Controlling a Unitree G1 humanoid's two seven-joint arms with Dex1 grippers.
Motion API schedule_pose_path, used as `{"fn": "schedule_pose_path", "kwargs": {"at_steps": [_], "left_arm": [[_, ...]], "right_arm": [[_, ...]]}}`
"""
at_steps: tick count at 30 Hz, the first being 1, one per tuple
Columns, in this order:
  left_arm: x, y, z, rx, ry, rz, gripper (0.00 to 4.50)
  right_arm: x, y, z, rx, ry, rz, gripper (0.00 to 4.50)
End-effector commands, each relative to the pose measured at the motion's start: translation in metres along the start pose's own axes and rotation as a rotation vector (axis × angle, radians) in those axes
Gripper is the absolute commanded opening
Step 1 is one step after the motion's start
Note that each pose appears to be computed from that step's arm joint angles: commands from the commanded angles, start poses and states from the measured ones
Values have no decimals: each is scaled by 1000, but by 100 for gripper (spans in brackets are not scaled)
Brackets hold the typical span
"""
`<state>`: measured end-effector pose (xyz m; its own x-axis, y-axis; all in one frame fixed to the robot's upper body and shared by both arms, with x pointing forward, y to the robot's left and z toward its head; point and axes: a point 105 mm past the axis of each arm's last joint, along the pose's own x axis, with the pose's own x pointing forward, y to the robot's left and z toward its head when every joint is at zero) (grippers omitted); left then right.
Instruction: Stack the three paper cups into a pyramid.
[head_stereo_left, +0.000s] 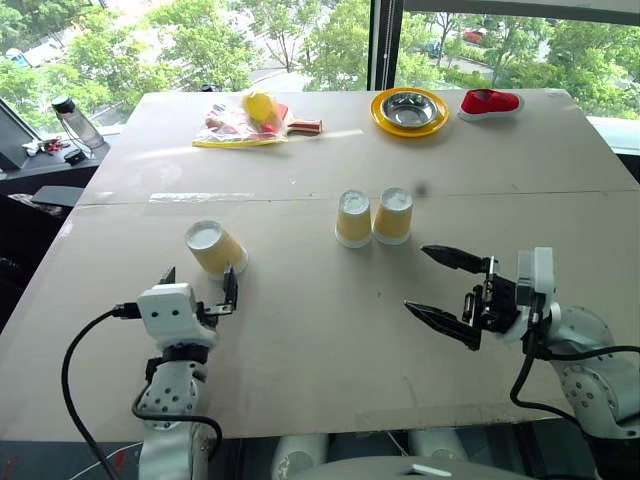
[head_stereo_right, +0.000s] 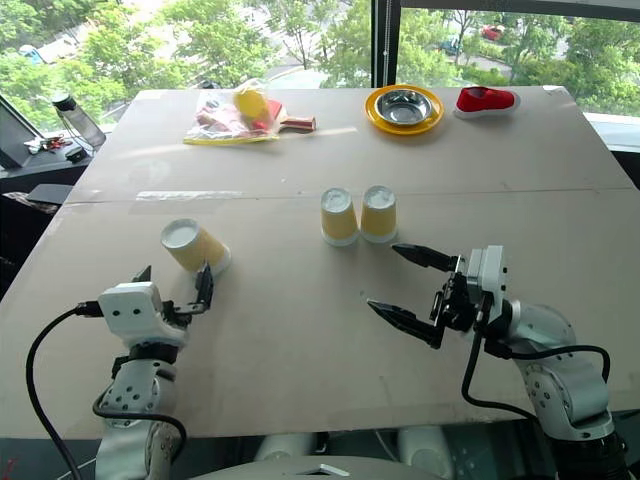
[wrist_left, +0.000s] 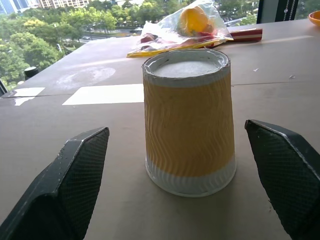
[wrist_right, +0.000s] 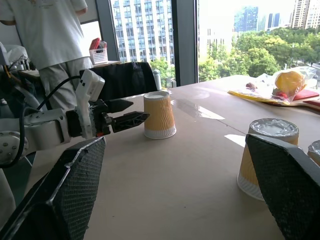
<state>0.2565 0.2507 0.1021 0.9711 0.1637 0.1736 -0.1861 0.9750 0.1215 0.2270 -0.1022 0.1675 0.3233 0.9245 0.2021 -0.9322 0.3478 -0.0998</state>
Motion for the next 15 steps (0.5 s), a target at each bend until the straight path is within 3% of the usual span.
{"fn": "schedule_pose_path", "kwargs": {"at_steps": [1,11,13,15], "left_arm": [[13,2,11,41,-73,-10,450],[41,-3,13,24,-117,-45,450],[42,-5,14,11,-129,-51,409],[43,-6,15,9,-136,-57,339]], "right_arm": [[2,-1,9,-37,-31,3,444],[10,2,14,-44,-40,4,444],[11,2,15,-46,-45,2,450],[11,3,16,-45,-46,0,450]]}}
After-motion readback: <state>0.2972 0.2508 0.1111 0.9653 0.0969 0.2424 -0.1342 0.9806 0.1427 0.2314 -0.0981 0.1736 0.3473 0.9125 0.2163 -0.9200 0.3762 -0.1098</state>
